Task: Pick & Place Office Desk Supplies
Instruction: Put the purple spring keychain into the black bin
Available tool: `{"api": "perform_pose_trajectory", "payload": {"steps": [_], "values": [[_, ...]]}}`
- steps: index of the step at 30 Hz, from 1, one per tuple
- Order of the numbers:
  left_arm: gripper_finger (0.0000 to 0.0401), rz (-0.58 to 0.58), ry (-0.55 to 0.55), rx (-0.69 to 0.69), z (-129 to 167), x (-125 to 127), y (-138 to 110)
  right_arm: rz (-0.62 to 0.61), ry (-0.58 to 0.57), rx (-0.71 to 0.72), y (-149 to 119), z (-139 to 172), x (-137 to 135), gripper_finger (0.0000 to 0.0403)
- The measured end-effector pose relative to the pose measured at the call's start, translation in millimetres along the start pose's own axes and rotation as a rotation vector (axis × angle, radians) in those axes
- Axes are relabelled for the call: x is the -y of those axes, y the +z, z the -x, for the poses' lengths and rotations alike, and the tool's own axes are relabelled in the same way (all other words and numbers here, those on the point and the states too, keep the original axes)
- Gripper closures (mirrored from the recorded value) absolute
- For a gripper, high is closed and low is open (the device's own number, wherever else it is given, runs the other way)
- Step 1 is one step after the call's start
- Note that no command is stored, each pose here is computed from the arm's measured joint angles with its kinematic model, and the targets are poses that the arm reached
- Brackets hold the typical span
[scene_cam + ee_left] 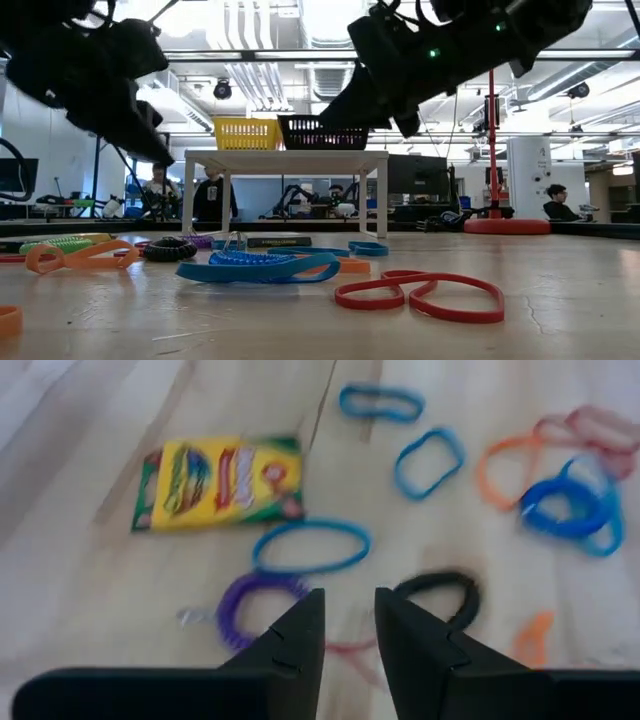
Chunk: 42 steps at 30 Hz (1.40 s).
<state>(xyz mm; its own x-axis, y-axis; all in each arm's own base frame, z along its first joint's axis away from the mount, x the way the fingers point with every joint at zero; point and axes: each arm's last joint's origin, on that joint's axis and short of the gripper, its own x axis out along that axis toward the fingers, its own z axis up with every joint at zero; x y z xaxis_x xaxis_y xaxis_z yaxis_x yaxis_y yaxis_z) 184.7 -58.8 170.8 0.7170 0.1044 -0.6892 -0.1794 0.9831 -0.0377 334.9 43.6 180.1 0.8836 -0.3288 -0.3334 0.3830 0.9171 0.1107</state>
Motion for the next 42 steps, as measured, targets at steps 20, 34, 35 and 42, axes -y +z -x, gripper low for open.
{"api": "perform_pose_trajectory", "payload": {"steps": [20,34,35,42], "values": [[0.0240,0.245,0.093,0.035,-27,-55,-31,0.048,0.003,0.013,2,-2,-1,0.0331],[0.0216,0.185,0.096,0.031,-46,-55,-42,0.051,0.000,0.016,2,-2,-1,0.0337],[0.0219,0.180,0.101,0.015,-49,-54,-42,0.054,0.000,0.016,2,-2,-1,0.0338],[0.0252,0.136,0.124,-0.057,-72,-49,-33,0.076,-0.001,0.016,2,-2,-1,0.0335]]}}
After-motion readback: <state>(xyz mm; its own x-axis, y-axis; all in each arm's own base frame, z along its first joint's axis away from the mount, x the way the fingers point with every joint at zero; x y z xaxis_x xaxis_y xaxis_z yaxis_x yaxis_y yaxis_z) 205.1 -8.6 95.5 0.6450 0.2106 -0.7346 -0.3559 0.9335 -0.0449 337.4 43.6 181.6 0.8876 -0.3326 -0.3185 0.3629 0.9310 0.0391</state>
